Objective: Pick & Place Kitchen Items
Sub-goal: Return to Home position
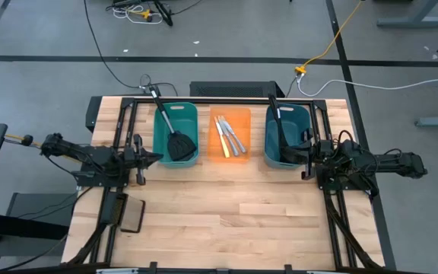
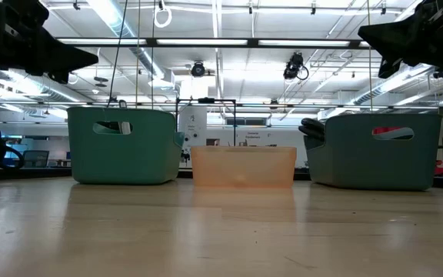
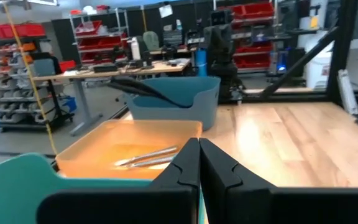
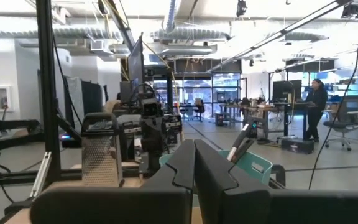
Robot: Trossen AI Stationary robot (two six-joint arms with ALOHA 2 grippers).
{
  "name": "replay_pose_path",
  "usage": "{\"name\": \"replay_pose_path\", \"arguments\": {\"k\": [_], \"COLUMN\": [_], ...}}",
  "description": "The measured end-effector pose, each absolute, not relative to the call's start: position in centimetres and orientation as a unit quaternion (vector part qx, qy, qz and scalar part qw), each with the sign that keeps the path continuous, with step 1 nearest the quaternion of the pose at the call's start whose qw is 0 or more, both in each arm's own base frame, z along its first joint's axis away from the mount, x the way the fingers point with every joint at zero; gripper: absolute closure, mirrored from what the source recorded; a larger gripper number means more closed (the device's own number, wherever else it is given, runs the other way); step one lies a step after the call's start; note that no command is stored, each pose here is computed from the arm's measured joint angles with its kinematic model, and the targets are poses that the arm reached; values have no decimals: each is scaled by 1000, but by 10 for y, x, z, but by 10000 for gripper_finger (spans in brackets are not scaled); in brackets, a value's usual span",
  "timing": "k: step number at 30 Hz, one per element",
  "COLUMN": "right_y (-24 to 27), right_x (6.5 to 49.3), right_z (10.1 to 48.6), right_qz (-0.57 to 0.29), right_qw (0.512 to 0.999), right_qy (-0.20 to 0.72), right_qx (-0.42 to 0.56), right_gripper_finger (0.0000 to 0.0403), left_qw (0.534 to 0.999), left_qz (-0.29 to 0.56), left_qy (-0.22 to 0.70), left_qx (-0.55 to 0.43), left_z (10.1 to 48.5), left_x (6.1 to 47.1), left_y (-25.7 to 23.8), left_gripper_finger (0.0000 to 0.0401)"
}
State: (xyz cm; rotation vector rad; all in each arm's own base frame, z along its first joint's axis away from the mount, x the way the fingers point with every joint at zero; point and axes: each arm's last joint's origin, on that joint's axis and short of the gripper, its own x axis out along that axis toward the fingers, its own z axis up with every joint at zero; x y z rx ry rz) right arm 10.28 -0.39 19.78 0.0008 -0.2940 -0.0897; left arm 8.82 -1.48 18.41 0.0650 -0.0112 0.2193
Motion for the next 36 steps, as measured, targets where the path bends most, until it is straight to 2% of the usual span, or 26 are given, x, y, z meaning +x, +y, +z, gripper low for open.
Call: {"name": "replay_pose_path", "arguments": {"k": [12, 21, 36], "right_y": [-4, -4, -4], "right_x": [103, 103, 103], "right_z": [198, 198, 198], "right_qz": [-44, -44, -44], "right_qw": [988, 988, 988], "right_qy": [-146, -146, -146], "right_qx": [1, 1, 1], "right_gripper_finger": [392, 392, 392], "left_qw": [993, 994, 993], "left_qz": [113, 111, 112], "left_qy": [-3, -8, -4], "left_qx": [46, 2, 34], "left_z": [183, 183, 183], "left_x": [88, 89, 88], "left_y": [-14, -15, -14], "left_gripper_finger": [371, 374, 377]}}
